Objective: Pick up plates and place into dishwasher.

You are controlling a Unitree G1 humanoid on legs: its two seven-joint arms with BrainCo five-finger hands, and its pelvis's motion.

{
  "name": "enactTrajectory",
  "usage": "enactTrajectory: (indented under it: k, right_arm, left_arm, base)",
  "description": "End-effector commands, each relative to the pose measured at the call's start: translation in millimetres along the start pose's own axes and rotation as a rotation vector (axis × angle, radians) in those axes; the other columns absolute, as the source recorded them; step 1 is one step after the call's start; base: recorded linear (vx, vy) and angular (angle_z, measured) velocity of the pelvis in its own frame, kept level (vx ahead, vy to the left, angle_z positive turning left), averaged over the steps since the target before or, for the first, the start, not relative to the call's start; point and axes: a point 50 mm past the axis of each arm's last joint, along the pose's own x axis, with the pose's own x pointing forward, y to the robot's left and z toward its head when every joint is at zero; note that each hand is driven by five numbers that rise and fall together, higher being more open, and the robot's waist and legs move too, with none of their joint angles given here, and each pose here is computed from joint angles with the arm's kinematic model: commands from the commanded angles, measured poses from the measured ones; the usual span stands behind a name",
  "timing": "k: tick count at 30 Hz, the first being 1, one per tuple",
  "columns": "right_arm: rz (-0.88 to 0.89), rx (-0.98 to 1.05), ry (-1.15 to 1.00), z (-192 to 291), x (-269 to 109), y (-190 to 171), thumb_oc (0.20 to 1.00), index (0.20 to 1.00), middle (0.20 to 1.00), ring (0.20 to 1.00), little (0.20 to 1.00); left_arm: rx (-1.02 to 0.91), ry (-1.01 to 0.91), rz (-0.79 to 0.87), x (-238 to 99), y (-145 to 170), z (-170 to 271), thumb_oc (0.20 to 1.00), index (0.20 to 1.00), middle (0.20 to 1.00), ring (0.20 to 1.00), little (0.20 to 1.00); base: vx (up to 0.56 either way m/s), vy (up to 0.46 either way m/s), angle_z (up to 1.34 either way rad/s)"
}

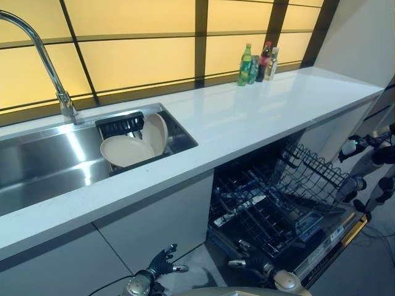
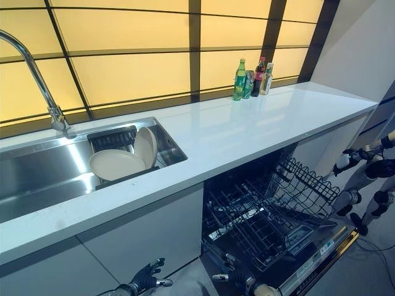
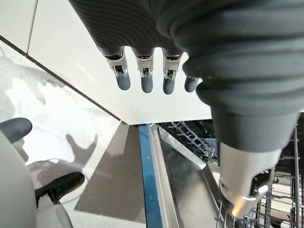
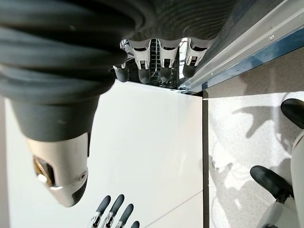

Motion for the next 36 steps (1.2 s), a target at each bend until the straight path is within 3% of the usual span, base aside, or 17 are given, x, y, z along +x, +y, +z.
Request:
enactTrajectory:
  k: [1, 16, 21, 25, 28, 31, 36]
  right_arm:
    - [-0.001, -0.04, -0.153, 45, 14, -14, 1.0, 1.0, 1.0, 1.0, 1.0]
    - [0.023, 0.06, -0.167, 49, 15, -16, 1.0, 1.0, 1.0, 1.0, 1.0]
    - [-0.016, 0.115, -0.231, 66, 11, -25, 1.0, 1.0, 1.0, 1.0, 1.0]
    - [-0.035, 0.125, -0.296, 75, 3, -31, 1.0, 1.0, 1.0, 1.0, 1.0]
    - [-0.04, 0.122, -0.31, 74, 2, -27, 1.0, 1.0, 1.0, 1.0, 1.0]
    - [-0.036, 0.122, -0.302, 71, 2, -21, 1.0, 1.0, 1.0, 1.0, 1.0]
    - [-0.028, 0.121, -0.277, 58, -1, -9, 1.0, 1.0, 1.0, 1.0, 1.0]
  left_arm:
    - [0.032, -0.152, -0.003, 17, 3, 45, 1.0, 1.0, 1.0, 1.0, 1.0]
    - [0.038, -0.219, -0.174, 15, -3, 57, 1.0, 1.0, 1.0, 1.0, 1.0]
    - [0.082, -0.473, -0.373, -1, 5, 113, 1.0, 1.0, 1.0, 1.0, 1.0]
    - [0.026, -0.786, -0.58, -37, 15, 175, 1.0, 1.0, 1.0, 1.0, 1.0]
    - [-0.009, -1.04, -0.645, -71, 27, 215, 1.0, 1.0, 1.0, 1.0, 1.0]
    - [0.04, -1.234, -0.578, -100, 41, 242, 1.0, 1.0, 1.0, 1.0, 1.0]
    - [0.1, -1.48, -0.244, -155, 82, 285, 1.0, 1.0, 1.0, 1.0, 1.0]
  base:
    - [0.0, 0.0, 0.0]
    - [0.0, 0.0, 0.0]
    - [-0.02, 0.024, -0.01]
    - [-0.02, 0.046, -0.02]
    - [0.0, 0.0, 0.0]
    - [0.0, 0.0, 0.0]
    - [0.0, -0.001, 0.02]
